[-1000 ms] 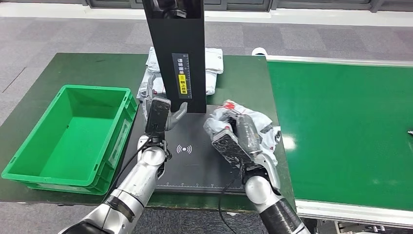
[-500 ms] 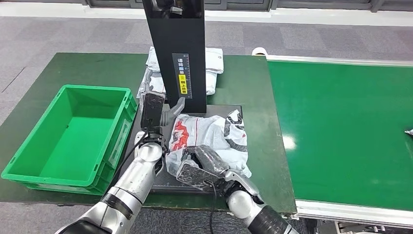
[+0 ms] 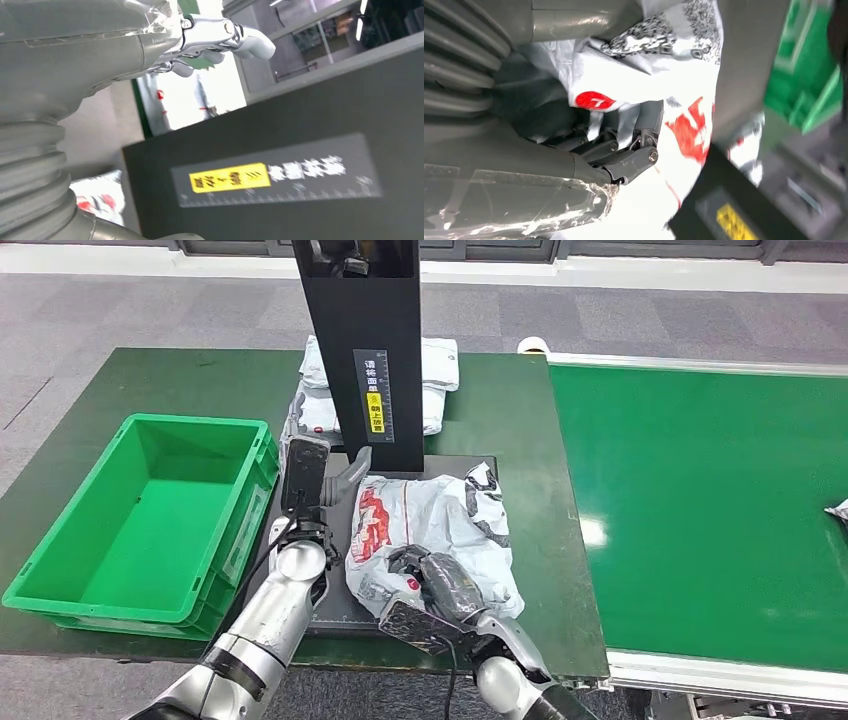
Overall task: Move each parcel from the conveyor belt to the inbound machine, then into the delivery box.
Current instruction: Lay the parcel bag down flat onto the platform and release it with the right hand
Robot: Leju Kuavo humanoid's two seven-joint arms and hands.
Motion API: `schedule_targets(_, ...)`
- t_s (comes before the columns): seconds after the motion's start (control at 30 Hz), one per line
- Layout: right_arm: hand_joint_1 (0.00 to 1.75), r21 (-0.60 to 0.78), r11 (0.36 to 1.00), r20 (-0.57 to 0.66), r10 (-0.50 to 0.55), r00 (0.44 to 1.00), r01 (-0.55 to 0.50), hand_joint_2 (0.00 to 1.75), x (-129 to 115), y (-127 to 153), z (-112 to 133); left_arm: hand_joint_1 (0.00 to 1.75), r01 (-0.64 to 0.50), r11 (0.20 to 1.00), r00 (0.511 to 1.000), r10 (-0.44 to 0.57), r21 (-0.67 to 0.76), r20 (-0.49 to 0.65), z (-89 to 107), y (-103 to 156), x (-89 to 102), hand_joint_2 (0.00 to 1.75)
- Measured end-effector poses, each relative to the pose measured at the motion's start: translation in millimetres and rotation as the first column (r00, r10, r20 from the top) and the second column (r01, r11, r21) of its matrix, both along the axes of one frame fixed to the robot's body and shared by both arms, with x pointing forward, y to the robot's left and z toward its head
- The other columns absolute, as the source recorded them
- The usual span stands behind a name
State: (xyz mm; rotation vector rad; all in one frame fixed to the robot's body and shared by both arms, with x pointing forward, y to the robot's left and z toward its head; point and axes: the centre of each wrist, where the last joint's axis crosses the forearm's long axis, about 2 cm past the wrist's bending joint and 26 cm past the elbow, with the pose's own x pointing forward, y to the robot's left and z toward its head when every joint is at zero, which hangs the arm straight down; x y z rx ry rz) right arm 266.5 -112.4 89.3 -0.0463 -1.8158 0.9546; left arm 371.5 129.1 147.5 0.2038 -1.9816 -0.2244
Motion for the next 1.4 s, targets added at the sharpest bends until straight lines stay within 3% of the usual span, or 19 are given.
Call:
schedule_targets(0.2, 0.00, 0.299, 0.944, 0.135, -0.186, 0.973, 0.139, 0.00, -16, -27, 11, 0.00, 0.098, 0.994, 0.995, -0.097, 0.037, -0.036, -15.3, 3, -14.8, 1.75)
schedule_targets(0.37, 0.00, 0.420, 0.881, 0.166, -0.310, 0.936, 0.218, 0.00, -18, -50, 24, 0.00, 0.163, 0.986, 0.986, -0.161, 0.045, -0.046, -19.9, -4, -21.4, 1.75)
schedule_targets(0.77, 0.00, 0.493, 0.833, 0.091, -0.336, 0.938, 0.251, 0.00, -16, -60, 29, 0.00, 0.275, 0.954, 0.961, -0.270, 0.120, -0.052, -22.5, -18, -27.5, 1.75)
schedule_targets(0.87, 0.00, 0.498, 0.827, 0.061, -0.332, 0.941, 0.259, 0.00, -14, -64, 30, 0.00, 0.338, 0.912, 0.941, -0.326, 0.232, -0.092, -25.9, -24, -29.8, 1.75)
schedule_targets(0.93, 0.00, 0.504, 0.823, 0.056, -0.333, 0.941, 0.262, 0.00, -14, -67, 32, 0.00, 0.381, 0.841, 0.925, -0.351, 0.384, -0.148, -30.9, -31, -31.8, 1.75)
schedule_targets(1.07, 0.00, 0.511, 0.817, 0.059, -0.343, 0.938, 0.267, 1.75, -14, -74, 37, 0.00, 0.459, 0.607, 0.887, -0.349, 0.649, -0.301, -50.3, -42, -40.7, 1.75)
schedule_targets(1.13, 0.00, 0.515, 0.812, 0.061, -0.354, 0.933, 0.275, 1.75, -15, -76, 38, 0.02, 0.494, 0.493, 0.868, -0.327, 0.716, -0.374, -59.5, -46, -45.1, 1.75)
schedule_targets(1.17, 0.00, 0.517, 0.809, 0.062, -0.361, 0.930, 0.279, 1.75, -15, -77, 39, 0.30, 0.512, 0.443, 0.857, -0.316, 0.736, -0.406, -63.4, -47, -46.8, 1.75)
schedule_targets(1.27, 0.00, 0.526, 0.799, 0.064, -0.380, 0.923, 0.292, 1.75, -16, -80, 40, 1.59, 0.573, 0.321, 0.817, -0.301, 0.754, -0.492, -69.6, -49, -47.9, 1.75)
schedule_targets(1.3, 0.00, 0.529, 0.795, 0.066, -0.386, 0.920, 0.296, 1.75, -16, -80, 41, 1.75, 0.596, 0.283, 0.799, -0.300, 0.751, -0.521, -70.1, -49, -47.1, 1.75)
schedule_targets(1.4, 0.00, 0.536, 0.788, 0.072, -0.400, 0.914, 0.303, 1.75, -15, -82, 42, 1.75, 0.634, 0.204, 0.766, -0.297, 0.746, -0.570, -69.9, -51, -44.9, 1.75)
